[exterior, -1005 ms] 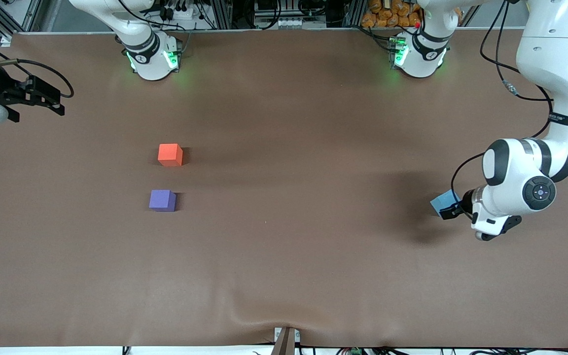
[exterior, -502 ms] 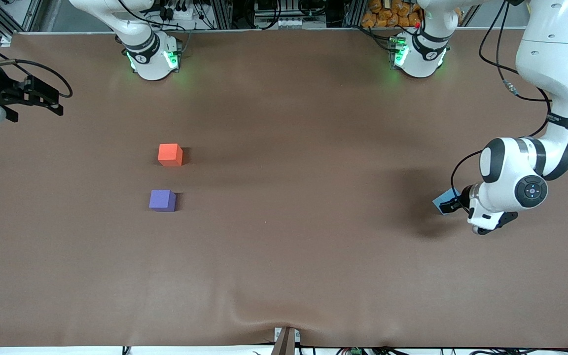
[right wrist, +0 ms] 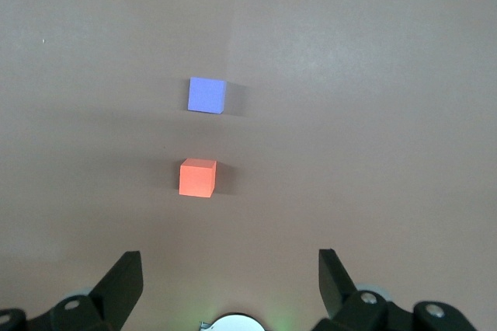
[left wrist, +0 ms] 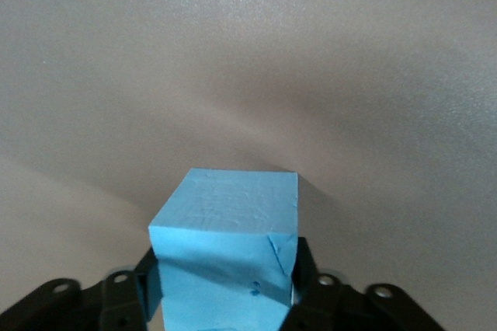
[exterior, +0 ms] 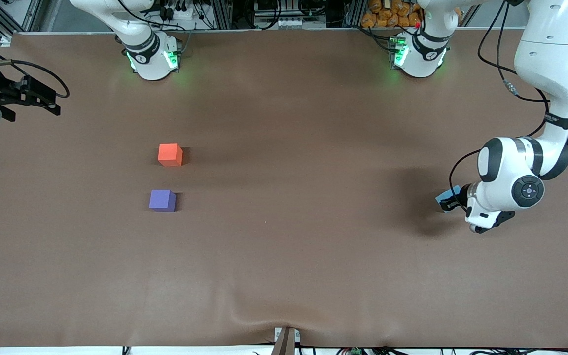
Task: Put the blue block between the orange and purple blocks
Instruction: 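Carry the blue block with the left gripper toward the table middle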
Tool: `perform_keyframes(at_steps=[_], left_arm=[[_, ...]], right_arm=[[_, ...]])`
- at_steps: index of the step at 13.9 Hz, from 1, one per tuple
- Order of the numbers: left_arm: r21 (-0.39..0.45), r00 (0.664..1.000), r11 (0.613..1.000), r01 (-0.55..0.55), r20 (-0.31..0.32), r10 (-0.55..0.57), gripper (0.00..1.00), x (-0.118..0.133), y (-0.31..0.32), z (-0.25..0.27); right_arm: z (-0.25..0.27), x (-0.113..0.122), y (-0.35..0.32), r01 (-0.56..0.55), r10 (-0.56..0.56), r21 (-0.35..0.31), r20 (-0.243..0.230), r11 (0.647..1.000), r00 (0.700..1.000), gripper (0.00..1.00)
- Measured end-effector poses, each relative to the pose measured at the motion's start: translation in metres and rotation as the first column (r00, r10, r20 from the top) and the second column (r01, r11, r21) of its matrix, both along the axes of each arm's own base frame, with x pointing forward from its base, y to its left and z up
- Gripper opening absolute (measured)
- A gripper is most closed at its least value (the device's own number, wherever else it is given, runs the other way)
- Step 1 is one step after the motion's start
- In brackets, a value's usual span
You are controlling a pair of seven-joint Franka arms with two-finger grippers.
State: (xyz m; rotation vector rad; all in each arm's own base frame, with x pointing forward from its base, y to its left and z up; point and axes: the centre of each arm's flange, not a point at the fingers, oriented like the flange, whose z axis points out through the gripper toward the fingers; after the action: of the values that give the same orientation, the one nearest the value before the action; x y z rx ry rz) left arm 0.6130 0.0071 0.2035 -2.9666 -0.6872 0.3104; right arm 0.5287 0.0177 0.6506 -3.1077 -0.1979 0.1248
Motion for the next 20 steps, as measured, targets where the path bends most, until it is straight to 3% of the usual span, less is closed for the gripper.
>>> perform_keyframes(at_steps=[5, 10, 16, 20], left_arm=[[-0.002, 0.997, 1.000, 0.028, 0.077, -0.027, 0.60, 0.014, -0.017, 0.036], [-0.028, 0.981, 0.991, 0.134, 0.148, -0.128, 0.59, 0.007, -0.126, 0.097], [-0.076, 0.970, 0.979, 0.188, 0.169, -0.174, 0.59, -0.063, -0.343, 0.126], [-0.081, 0.959, 0.962, 0.259, 0.142, -0.246, 0.59, -0.126, -0.464, 0.096]], right_arm=[[0.000, 0.000, -0.001, 0.001, -0.001, 0.000, -0.002, 1.000, 1.000, 1.00], [0.000, 0.000, 0.001, -0.006, 0.006, 0.002, -0.001, 1.000, 1.000, 1.00], [-0.007, 0.004, -0.001, -0.002, 0.002, 0.002, -0.015, 1.000, 1.000, 1.00], [-0.033, 0.018, -0.003, 0.002, -0.001, 0.003, -0.064, 1.000, 0.998, 1.00]])
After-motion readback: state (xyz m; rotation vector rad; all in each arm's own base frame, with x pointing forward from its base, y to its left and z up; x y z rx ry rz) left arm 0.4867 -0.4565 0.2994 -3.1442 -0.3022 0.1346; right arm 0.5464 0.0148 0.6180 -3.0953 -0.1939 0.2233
